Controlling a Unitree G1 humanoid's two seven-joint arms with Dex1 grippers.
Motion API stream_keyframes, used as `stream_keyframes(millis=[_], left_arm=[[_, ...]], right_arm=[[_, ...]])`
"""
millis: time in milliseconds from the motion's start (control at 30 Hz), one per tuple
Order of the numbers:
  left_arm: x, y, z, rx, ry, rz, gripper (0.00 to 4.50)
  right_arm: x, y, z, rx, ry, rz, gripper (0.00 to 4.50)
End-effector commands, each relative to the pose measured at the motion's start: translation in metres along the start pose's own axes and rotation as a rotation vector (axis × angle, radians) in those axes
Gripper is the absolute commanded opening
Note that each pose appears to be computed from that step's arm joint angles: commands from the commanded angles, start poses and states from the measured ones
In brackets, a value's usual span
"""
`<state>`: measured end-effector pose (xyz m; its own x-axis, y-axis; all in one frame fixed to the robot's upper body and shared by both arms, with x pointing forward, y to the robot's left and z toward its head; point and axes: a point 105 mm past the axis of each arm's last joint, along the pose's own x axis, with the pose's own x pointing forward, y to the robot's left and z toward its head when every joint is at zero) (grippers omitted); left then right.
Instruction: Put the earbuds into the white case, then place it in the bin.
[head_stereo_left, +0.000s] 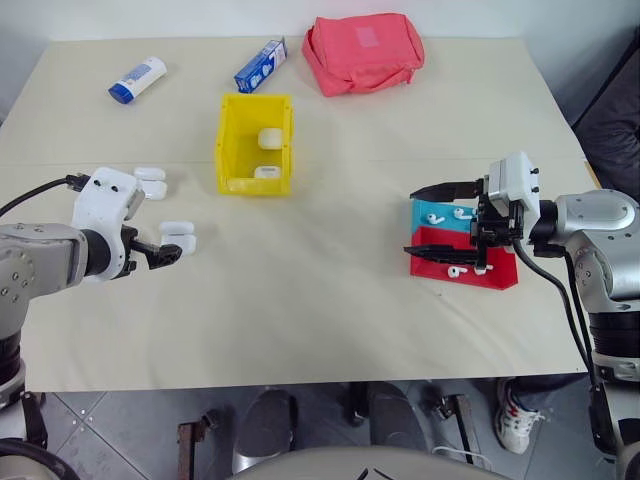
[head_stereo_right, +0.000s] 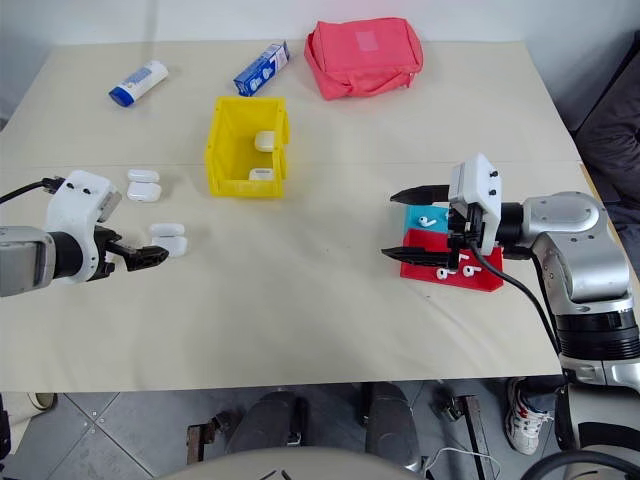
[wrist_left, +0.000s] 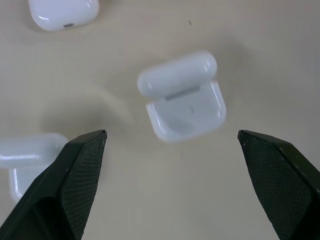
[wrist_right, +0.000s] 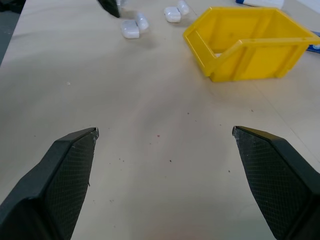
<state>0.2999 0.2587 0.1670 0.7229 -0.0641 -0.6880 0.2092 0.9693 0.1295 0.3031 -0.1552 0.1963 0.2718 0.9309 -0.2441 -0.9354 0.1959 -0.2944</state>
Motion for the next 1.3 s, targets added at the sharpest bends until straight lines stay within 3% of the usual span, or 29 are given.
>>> stream_keyframes(millis=[33,1300], left_arm=[[0.007,0.001,0.008,-0.052,0.005,0.007,4.47],[0.034,-0.015,0.002,-0.21,0.214,-0.035,4.47]], right_arm=[[-0.003,0.002,0.012,-0.058,-0.025,0.0,4.5],[-0.008,0.006,0.006,-0.034,-0.028,-0.081,4.5]])
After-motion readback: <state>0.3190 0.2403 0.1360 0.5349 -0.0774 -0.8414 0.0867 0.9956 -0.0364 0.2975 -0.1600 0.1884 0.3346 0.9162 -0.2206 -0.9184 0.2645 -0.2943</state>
